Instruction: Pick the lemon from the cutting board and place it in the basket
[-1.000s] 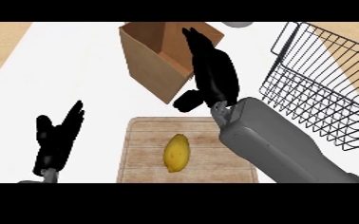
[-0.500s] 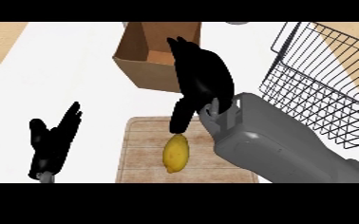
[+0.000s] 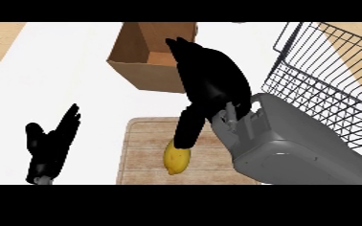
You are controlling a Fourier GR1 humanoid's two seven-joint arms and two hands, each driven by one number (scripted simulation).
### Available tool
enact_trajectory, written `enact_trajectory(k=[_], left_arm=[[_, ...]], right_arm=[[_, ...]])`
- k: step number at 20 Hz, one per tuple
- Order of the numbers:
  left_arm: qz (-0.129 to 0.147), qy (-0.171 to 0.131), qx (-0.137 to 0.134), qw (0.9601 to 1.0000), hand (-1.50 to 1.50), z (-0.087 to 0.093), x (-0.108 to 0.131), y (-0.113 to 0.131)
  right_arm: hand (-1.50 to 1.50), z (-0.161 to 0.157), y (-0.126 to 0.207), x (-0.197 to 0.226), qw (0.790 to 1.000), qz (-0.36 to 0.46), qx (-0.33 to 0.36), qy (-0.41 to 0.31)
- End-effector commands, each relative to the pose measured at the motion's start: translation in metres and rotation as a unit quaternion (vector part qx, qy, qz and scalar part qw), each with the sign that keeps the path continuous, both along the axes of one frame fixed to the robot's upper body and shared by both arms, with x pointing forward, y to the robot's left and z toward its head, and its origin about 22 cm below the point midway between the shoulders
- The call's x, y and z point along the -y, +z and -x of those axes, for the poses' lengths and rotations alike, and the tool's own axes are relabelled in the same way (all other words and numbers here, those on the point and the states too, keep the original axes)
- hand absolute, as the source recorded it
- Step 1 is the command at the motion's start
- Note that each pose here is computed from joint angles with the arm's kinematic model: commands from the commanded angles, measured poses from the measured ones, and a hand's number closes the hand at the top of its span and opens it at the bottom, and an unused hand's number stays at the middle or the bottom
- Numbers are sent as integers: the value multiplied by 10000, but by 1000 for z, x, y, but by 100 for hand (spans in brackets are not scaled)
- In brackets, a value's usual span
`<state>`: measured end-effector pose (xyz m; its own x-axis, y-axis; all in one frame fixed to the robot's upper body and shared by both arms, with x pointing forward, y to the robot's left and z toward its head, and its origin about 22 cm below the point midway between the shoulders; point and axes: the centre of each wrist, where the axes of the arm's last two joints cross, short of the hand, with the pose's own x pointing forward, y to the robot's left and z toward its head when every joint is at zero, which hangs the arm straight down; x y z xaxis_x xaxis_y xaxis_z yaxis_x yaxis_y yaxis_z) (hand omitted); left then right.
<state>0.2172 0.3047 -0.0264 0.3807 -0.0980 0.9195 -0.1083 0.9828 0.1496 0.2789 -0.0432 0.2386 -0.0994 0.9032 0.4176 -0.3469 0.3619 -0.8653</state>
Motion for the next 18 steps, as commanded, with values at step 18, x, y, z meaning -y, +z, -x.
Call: enact_trajectory(k=[18], left_arm=[[161, 45, -830, 9964, 0, 14, 4, -18]], right_arm=[[-150, 27, -61, -17, 9894, 847, -768, -900]])
